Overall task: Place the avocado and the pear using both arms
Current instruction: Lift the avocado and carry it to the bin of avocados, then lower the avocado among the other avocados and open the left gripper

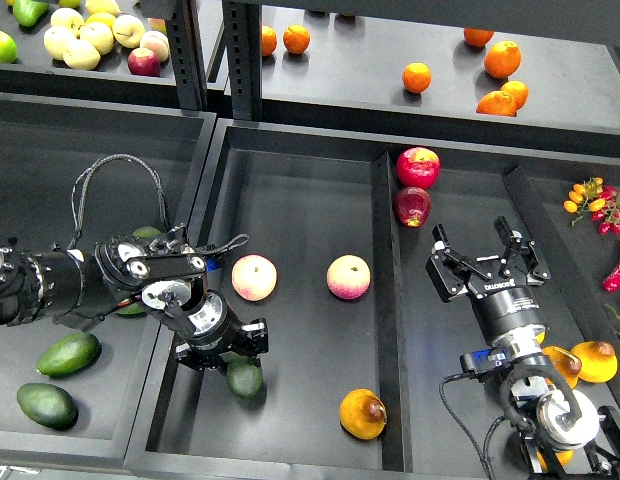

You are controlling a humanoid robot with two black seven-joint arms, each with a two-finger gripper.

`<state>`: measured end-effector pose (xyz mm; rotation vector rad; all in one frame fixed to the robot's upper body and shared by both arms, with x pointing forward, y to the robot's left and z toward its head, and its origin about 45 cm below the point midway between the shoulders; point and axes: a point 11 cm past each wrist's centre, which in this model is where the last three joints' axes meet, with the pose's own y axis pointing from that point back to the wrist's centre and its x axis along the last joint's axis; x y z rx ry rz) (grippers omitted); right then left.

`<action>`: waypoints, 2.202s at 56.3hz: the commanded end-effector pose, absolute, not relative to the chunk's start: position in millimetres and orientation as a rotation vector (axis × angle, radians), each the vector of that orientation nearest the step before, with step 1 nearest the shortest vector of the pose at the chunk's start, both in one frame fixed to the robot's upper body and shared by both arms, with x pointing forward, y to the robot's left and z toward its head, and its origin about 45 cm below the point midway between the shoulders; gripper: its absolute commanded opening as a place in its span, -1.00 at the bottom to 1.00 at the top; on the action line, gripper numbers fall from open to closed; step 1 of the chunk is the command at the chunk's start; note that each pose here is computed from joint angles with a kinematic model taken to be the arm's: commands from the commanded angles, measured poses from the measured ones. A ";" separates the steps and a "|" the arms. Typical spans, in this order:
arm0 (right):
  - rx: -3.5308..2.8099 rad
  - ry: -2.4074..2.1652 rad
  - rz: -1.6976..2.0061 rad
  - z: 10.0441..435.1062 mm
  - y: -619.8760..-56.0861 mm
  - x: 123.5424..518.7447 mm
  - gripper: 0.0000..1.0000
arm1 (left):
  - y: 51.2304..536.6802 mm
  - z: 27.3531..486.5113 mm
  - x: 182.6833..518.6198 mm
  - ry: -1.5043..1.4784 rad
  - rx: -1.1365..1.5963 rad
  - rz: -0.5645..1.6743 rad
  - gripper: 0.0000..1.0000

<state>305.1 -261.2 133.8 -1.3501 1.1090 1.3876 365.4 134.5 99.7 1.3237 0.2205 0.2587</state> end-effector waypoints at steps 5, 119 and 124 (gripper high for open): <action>-1.353 1.106 1.387 134.7 -260.4 305.2 0.99 | 147.0 127.8 391.9 0.187 1.305 0.333 -0.46; -1.351 1.104 1.375 137.1 -263.0 305.9 0.99 | 359.7 67.4 344.3 0.397 1.561 0.566 -0.34; -1.351 1.104 1.375 137.1 -263.0 305.9 0.99 | 355.5 64.4 342.6 0.398 1.559 0.555 -0.28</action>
